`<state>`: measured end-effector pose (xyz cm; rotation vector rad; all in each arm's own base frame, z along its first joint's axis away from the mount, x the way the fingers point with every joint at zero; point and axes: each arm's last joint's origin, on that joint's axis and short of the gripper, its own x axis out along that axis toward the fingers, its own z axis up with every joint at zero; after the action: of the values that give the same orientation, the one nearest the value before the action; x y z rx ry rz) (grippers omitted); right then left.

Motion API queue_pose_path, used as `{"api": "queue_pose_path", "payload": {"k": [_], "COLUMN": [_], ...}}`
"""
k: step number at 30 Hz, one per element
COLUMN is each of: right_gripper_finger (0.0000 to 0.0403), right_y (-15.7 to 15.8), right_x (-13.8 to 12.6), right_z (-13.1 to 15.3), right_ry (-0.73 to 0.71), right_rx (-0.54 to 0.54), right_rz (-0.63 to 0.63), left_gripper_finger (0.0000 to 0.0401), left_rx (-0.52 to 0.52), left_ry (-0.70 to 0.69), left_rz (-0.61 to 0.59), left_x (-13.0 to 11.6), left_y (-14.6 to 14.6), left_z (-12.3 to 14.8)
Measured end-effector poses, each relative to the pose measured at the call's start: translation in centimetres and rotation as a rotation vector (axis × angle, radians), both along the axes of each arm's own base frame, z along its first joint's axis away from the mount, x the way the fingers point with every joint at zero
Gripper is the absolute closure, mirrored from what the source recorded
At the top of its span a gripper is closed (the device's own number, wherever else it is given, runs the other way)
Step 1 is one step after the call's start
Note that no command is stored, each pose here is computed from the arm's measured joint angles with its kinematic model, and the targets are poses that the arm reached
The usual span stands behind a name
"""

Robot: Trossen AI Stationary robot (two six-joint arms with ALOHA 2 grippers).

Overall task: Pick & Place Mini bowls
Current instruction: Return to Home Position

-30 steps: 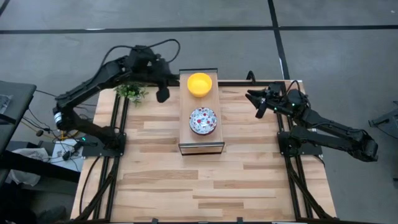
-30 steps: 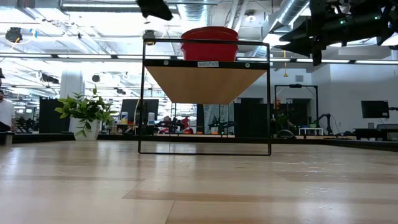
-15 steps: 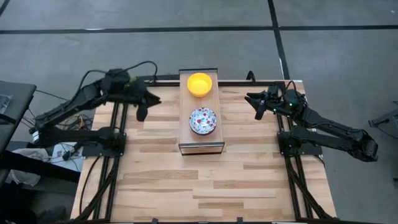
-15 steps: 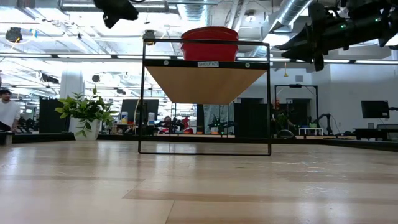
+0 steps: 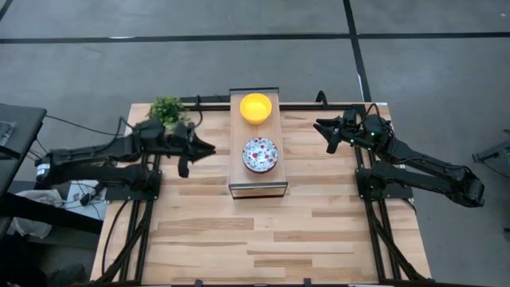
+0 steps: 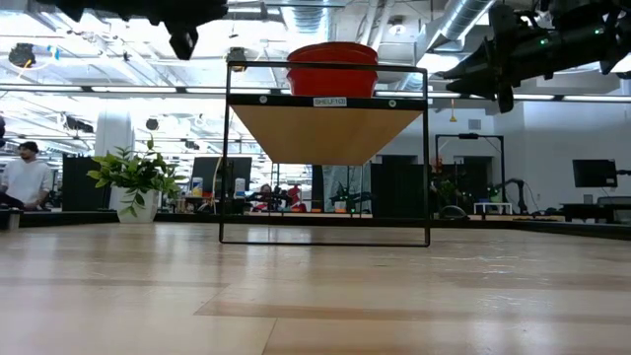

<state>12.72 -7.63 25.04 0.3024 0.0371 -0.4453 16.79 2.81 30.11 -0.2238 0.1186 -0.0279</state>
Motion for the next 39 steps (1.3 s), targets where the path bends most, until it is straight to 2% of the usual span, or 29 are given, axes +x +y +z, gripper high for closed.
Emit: {"api": "queue_pose_path", "payload": {"k": [4,8,16,26,39], "right_gripper_finger": [0.0278,0.0278,0.0278,0.0278,0.0278], "right_y": [0.0,0.0,0.0,0.8,2.1], "right_x": [0.0,0.0,0.0,-1.3,-2.1], "right_z": [0.0,0.0,0.1,1.1,0.8], "right_ry": [-0.005,-0.007,-0.015,-0.072,-0.038], "right_rx": [0.011,0.015,0.009,-0.057,-0.043], "right_rz": [-0.001,-0.002,0.000,0.005,0.057], "left_gripper_finger": [0.0330,0.0330,0.0330,0.0330,0.0330], "left_rx": [0.006,0.026,0.057,0.009,0.011], "left_ry": [-0.024,-0.050,-0.166,-0.239,-0.270], "left_rz": [0.005,-0.003,-0.090,-0.044,-0.046], "left_x": [0.7,0.1,-3.5,-6.9,-7.6], "left_y": [-1.2,-1.8,-1.4,-1.4,-1.6], "left_z": [-1.7,-2.4,-3.2,-6.4,-9.7]}}
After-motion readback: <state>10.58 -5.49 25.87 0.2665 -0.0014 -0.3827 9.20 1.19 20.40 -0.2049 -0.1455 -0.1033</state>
